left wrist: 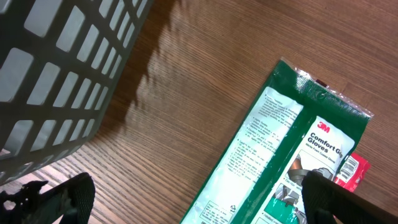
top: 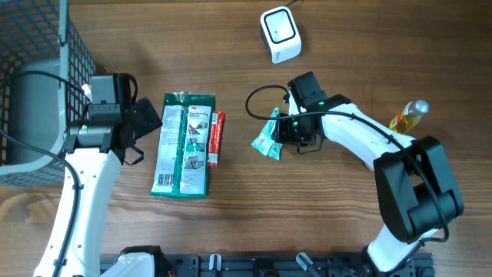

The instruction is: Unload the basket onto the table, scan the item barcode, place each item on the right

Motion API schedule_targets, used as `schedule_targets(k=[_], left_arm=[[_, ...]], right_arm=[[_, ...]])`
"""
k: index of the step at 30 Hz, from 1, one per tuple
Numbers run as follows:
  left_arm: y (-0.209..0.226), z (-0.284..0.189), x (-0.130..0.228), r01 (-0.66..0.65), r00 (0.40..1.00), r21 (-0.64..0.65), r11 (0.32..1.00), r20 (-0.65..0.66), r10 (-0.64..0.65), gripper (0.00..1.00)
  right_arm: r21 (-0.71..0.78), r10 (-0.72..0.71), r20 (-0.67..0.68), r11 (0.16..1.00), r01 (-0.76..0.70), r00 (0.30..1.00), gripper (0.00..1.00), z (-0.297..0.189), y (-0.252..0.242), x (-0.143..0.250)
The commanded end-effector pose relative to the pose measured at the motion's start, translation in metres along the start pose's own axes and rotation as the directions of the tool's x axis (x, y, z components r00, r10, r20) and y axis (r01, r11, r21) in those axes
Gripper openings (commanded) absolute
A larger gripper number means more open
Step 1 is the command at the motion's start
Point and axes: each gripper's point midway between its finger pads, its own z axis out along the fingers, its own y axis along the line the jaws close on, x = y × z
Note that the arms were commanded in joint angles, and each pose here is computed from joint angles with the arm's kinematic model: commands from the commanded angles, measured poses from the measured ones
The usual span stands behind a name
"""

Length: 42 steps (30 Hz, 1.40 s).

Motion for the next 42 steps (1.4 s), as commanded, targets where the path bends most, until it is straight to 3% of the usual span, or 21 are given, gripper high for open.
schedule_targets(k=[1,9,11,18,20,23,24,32,36,42], left_arm=[[0.002,-0.001,-0.005,0.018,1.0,-0.009,1.0,0.014,-0.018,1.0],[0.002,-0.001,-0.005,0.018,1.0,-0.009,1.0,0.014,-0.018,1.0],[0.002,-0.001,-0.005,0.018,1.0,-0.009,1.0,0.014,-0.018,1.0],[0.002,-0.001,-0.005,0.018,1.0,-0.009,1.0,0.014,-0.018,1.0],[0.002,-0.001,-0.005,0.018,1.0,-0.009,1.0,0.014,-0.018,1.0],[0.002,-0.001,-0.005,0.018,1.0,-0.009,1.0,0.014,-0.018,1.0],[0.002,-0.001,-0.005,0.018,1.0,-0.009,1.0,0.014,-0.018,1.0],[0.002,-0.001,-0.005,0.018,1.0,-0.009,1.0,0.014,-0.018,1.0],[0.002,-0.001,-0.005,0.018,1.0,-0.009,1.0,0.014,-0.018,1.0],[0.002,-0.001,-0.005,0.018,1.0,-0.009,1.0,0.014,-0.018,1.0]], right_arm=[[0.086,0.054,-0.044,0.995,-0.05,0.998,0.37,0.014,-0.021,0.013],[0.085,0.07,-0.057,0.994,-0.065,0.996,0.41,0.014,-0.021,0.016],[-0.007,0.001,-0.084,1.0,-0.001,0.997,0.42,0.01,-0.002,0.016],[-0.101,-0.05,-0.01,0.994,0.049,0.999,0.47,-0.044,0.038,-0.003],[-0.104,-0.053,-0.003,0.993,0.052,0.999,0.45,-0.047,0.039,-0.003],[-0.071,-0.058,0.036,0.996,0.06,0.998,0.2,-0.038,0.031,-0.009],[-0.054,-0.053,0.044,0.997,0.055,0.998,0.18,-0.036,0.026,-0.009],[0.077,0.003,0.095,0.997,-0.01,0.995,0.14,-0.007,-0.018,0.002],[0.09,0.088,0.097,0.991,-0.097,0.991,0.17,-0.003,-0.028,0.007],[0.068,0.094,0.061,0.993,-0.098,0.994,0.18,-0.003,-0.024,0.013]])
